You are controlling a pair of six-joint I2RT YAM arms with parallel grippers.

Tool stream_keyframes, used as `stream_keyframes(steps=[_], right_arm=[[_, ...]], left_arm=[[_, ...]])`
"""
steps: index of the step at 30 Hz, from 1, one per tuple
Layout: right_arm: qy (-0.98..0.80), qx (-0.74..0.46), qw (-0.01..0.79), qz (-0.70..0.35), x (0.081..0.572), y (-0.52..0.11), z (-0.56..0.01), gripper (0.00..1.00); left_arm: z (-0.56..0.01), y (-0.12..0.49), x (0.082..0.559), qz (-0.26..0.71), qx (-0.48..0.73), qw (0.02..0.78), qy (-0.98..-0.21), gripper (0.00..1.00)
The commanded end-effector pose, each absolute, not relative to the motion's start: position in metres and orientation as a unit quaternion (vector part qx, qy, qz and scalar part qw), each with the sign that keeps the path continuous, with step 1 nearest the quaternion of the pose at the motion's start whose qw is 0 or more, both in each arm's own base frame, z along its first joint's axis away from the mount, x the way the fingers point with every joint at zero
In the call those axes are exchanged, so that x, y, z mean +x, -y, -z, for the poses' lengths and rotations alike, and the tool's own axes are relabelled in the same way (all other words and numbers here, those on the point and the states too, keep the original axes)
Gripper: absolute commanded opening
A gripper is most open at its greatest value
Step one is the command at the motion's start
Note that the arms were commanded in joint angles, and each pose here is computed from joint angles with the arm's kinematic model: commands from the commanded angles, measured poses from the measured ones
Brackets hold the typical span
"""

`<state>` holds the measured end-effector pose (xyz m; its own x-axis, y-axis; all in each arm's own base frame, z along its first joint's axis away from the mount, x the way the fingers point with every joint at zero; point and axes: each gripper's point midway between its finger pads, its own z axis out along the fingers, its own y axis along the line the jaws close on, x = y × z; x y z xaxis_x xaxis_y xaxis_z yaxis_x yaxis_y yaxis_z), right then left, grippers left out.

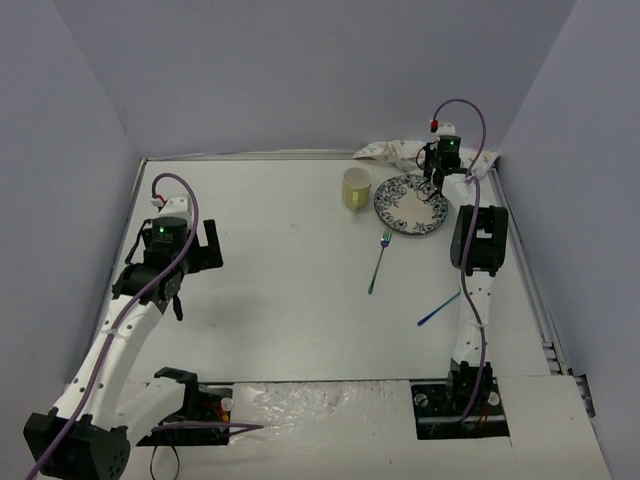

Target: Set the dinner table for one person

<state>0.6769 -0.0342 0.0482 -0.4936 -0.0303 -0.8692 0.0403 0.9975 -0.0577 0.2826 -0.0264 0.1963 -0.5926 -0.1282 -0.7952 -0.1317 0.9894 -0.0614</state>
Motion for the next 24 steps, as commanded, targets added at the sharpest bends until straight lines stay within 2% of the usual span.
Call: stream_keyframes(steps=[1,4,7,14,16,20,24], right_arm=[[-0.762,-0.004,0.644,0.063,0.698,0.04,-0.206,0.0],[-0.728,-0.013,0.682,0.071,0.687,0.033,-0.266,0.0],[-0.702,-0.043,0.707,0.073,0.667,-0.001,-0.32,0.0],[-0.607,-0.12,0.784,0.051,0.559,-0.131,-0.472,0.0],[-0.596,-0.134,0.791,0.04,0.537,-0.155,-0.488,0.0],[-0.559,-0.202,0.803,-0.043,0.457,-0.25,-0.525,0.0],[-0.557,-0.258,0.781,-0.119,0.399,-0.313,-0.507,0.05]], left_arm=[[-0.213,0.026,0.291,0.005,-0.082,0.472,-0.878,0.97],[-0.216,0.026,0.289,0.008,-0.082,0.478,-0.875,0.97],[-0.222,0.026,0.287,0.01,-0.083,0.486,-0.87,0.97],[-0.239,0.027,0.283,0.022,-0.085,0.513,-0.854,0.97],[-0.248,0.028,0.281,0.029,-0.086,0.521,-0.849,0.97],[-0.281,0.028,0.265,0.047,-0.087,0.548,-0.83,0.97],[-0.298,0.022,0.241,0.049,-0.095,0.562,-0.821,0.97]])
